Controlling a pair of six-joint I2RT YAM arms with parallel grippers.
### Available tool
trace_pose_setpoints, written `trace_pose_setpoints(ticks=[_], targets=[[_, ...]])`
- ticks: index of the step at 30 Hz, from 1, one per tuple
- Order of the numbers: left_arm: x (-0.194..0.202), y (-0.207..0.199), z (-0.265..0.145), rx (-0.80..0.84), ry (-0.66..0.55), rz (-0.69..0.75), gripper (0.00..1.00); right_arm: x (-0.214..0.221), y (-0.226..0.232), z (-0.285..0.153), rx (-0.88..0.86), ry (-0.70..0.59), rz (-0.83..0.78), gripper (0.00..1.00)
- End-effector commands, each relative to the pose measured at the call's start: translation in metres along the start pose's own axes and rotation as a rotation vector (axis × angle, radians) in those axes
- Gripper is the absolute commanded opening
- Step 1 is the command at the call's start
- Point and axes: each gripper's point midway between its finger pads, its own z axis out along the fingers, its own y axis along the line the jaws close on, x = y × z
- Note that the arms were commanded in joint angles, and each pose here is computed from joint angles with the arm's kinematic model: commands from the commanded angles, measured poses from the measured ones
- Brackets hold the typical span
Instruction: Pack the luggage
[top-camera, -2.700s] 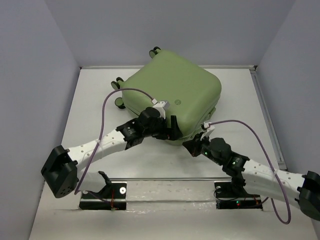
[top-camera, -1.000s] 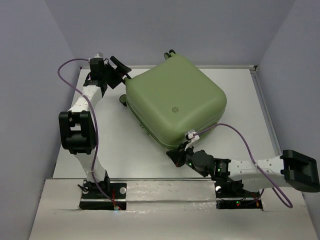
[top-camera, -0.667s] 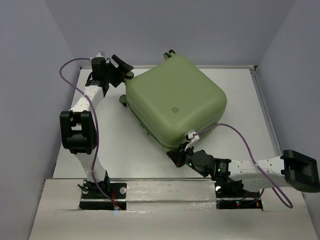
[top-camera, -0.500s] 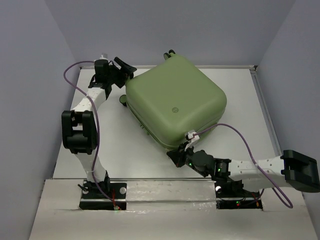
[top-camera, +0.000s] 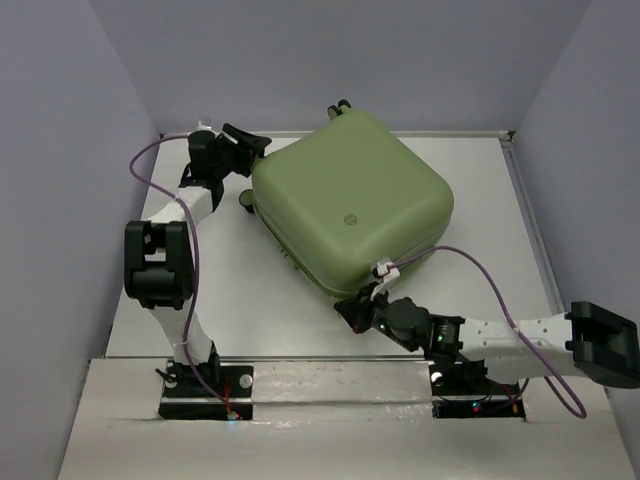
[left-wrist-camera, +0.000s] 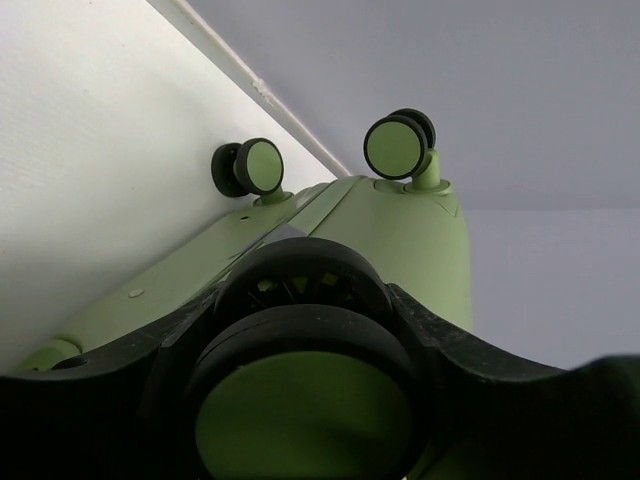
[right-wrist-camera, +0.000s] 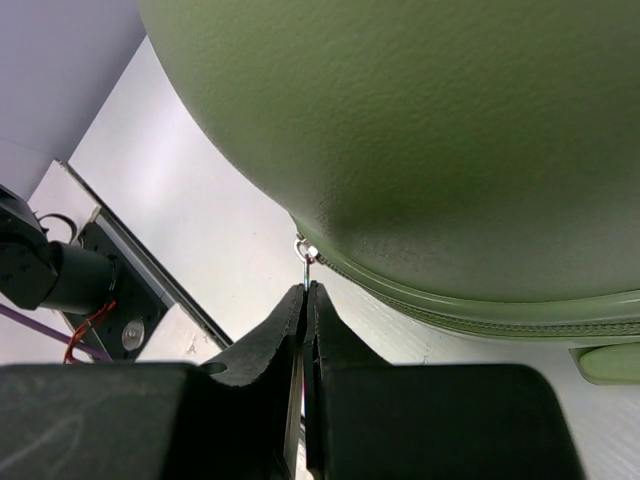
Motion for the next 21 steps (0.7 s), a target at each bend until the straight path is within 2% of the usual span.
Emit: trace_pose_setpoints(ticks=[1, 3, 4, 6, 7, 9, 10, 12, 13, 14, 16, 19, 21], targets=[[-0.007, -0.012, -0.015, 0.033, -0.064, 0.058, 0.06, -0.006, 0.001, -0.004, -0.024, 0.017, -0.002, 0.07], [-0.020, -0.015, -0.031, 0.030, -0.120, 0.095, 0.06, -0.013, -0.002, -0.005, -0.031, 0.008, 0.012, 0.07], [-0.021, 0.001, -0.038, -0.011, -0.146, 0.091, 0.06, -0.019, -0.007, -0.003, -0.038, 0.005, 0.019, 0.07], [-0.028, -0.008, -0.060, 0.004, -0.204, 0.123, 0.06, -0.032, -0.011, -0.003, -0.043, -0.013, 0.023, 0.07], [-0.021, 0.010, -0.068, -0.036, -0.214, 0.119, 0.06, -0.042, -0.020, 0.000, -0.024, -0.033, 0.025, 0.07], [-0.020, 0.000, -0.092, -0.017, -0.262, 0.146, 0.06, -0.050, -0.026, 0.001, -0.010, -0.027, -0.013, 0.07], [-0.010, 0.024, -0.101, -0.068, -0.266, 0.138, 0.06, -0.065, -0.024, 0.003, -0.012, -0.052, -0.037, 0.07], [-0.003, 0.016, -0.125, -0.029, -0.297, 0.149, 0.06, -0.089, -0.032, 0.005, 0.009, -0.078, -0.055, 0.07], [0.014, 0.039, -0.133, -0.060, -0.272, 0.133, 0.06, -0.098, -0.036, 0.005, 0.015, -0.091, -0.062, 0.07], [0.018, 0.031, -0.146, -0.027, -0.286, 0.146, 0.06, -0.110, -0.047, 0.006, 0.035, -0.105, -0.075, 0.07], [0.042, 0.048, -0.159, -0.038, -0.248, 0.157, 0.06, -0.125, -0.054, 0.007, 0.050, -0.122, -0.097, 0.07], [0.059, 0.043, -0.182, -0.021, -0.239, 0.195, 0.06, -0.117, -0.054, 0.012, 0.041, -0.082, -0.104, 0.07], [0.080, 0.035, -0.194, -0.003, -0.207, 0.247, 0.06, -0.093, -0.040, 0.021, -0.054, -0.031, -0.056, 0.07]])
